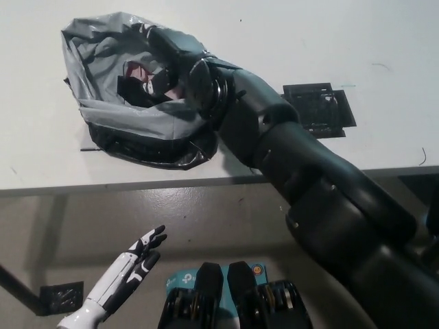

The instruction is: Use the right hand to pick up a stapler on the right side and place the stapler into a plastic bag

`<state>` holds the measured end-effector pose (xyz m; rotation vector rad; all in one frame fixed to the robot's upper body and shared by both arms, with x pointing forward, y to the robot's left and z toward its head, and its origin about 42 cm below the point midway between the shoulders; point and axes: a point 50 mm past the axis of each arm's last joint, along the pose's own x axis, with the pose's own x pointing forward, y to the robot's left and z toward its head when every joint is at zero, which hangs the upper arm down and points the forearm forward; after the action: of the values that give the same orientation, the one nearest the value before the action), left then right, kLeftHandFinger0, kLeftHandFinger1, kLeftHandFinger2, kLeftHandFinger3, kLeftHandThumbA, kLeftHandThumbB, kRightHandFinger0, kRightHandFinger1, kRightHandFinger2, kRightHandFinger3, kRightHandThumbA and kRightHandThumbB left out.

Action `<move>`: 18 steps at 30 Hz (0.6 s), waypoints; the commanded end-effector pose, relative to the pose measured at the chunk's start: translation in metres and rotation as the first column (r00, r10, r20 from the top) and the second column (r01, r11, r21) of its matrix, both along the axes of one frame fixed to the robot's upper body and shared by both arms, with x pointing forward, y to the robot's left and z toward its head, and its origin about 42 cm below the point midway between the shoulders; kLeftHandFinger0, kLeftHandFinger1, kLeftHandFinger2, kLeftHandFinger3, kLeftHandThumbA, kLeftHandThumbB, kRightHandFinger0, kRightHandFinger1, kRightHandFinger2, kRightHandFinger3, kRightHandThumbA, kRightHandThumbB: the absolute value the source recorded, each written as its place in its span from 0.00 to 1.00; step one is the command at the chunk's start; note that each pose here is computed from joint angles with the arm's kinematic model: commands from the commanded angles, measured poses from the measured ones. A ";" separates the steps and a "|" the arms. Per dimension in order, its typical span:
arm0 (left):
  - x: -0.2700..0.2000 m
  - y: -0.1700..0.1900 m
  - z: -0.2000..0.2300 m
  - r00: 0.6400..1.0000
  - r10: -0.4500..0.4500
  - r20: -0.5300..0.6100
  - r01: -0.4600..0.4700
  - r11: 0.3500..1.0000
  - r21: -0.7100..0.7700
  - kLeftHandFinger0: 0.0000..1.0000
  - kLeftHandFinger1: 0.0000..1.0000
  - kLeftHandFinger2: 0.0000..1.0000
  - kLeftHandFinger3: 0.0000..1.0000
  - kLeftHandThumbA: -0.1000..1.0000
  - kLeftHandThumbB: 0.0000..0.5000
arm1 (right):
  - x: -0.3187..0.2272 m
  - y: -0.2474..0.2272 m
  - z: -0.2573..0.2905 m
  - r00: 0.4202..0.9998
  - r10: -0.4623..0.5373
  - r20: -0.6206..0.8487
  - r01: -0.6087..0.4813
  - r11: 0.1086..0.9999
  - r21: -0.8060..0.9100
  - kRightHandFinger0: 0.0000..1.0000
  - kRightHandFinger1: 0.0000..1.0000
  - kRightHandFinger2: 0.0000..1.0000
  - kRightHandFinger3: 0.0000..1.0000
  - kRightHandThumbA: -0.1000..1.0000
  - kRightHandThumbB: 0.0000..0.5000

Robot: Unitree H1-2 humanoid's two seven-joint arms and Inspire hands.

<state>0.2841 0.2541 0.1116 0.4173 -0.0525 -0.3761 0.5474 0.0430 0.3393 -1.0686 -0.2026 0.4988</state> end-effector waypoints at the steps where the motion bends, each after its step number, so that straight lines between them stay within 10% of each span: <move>1: 0.004 0.003 0.008 0.999 -0.018 0.028 0.017 1.000 0.019 1.00 1.00 1.00 1.00 1.00 0.46 | 0.012 -0.012 0.055 0.994 0.023 0.109 -0.023 1.000 0.000 1.00 1.00 1.00 1.00 0.85 0.87; 18: 0.007 0.006 0.006 0.998 0.012 0.053 -0.012 1.000 0.000 1.00 1.00 1.00 1.00 1.00 0.44 | -0.092 -0.171 0.232 0.773 0.165 0.613 -0.353 0.914 0.200 1.00 1.00 1.00 1.00 0.99 0.72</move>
<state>0.2843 0.2560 0.1030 0.4146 -0.0197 -0.3732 0.5583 -0.0453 0.4444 -0.9103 -0.5465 0.3665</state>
